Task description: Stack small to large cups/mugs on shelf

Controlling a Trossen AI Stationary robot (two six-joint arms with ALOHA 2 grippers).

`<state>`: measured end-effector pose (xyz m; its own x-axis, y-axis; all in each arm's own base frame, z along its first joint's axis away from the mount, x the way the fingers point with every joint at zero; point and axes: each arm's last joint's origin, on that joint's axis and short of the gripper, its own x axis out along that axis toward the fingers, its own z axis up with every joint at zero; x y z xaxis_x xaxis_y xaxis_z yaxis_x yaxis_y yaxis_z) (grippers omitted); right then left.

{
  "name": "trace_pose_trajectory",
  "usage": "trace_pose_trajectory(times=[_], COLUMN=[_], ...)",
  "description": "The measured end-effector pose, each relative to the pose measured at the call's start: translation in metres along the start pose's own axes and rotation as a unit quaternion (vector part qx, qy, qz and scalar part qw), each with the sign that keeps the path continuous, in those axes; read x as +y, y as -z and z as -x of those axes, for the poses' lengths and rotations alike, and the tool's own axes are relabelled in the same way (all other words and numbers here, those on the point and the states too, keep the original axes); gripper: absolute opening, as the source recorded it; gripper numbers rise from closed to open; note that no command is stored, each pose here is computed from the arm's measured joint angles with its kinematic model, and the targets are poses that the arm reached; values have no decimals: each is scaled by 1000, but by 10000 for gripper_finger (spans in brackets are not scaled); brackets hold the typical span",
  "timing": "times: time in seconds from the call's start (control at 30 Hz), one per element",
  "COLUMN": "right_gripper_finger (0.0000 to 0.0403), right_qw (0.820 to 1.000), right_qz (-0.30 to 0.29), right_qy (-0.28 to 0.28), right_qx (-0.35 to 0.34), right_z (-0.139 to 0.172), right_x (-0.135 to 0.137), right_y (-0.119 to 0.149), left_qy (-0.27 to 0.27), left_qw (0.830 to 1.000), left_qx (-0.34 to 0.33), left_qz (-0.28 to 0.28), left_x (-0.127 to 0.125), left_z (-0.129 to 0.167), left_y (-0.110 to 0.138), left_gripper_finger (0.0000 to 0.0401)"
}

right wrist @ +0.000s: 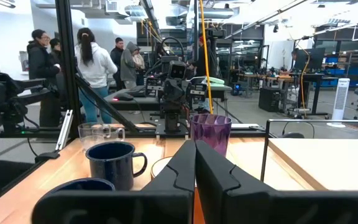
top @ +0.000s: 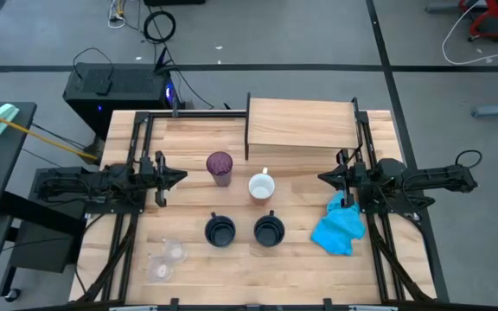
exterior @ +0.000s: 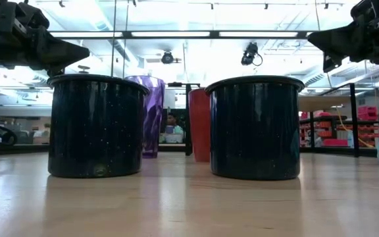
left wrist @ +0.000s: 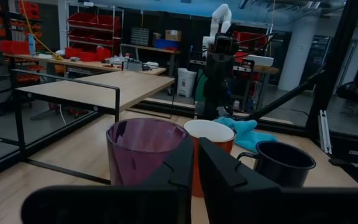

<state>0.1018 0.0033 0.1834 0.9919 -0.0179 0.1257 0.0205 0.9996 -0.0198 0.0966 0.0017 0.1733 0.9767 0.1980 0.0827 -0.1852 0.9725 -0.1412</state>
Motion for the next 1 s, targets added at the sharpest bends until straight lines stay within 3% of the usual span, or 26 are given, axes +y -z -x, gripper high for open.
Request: trace_pose_trajectory(times=[0.27, 0.57, 0.67, 1.0], right_gripper_finger=[16, 16, 16, 16], right_qw=[1000, 1000, 999, 999], right_qz=[0, -7, -39, -44], right_qy=[0, 0, 0, 13], right_qx=[0, -2, -5, -9], right_z=[0, 0, 0, 0], right_x=[0, 0, 0, -1], right_y=[0, 0, -1, -2], left_qy=[0, 2, 2, -15], left_qw=[1000, 987, 985, 978], left_qx=[0, -7, -11, -17], left_qz=[5, 161, 172, 206], left_x=[0, 0, 0, 1], left_z=[0, 0, 0, 0], left_y=[0, -2, -2, -3], left_gripper_finger=[40, 31, 29, 37])
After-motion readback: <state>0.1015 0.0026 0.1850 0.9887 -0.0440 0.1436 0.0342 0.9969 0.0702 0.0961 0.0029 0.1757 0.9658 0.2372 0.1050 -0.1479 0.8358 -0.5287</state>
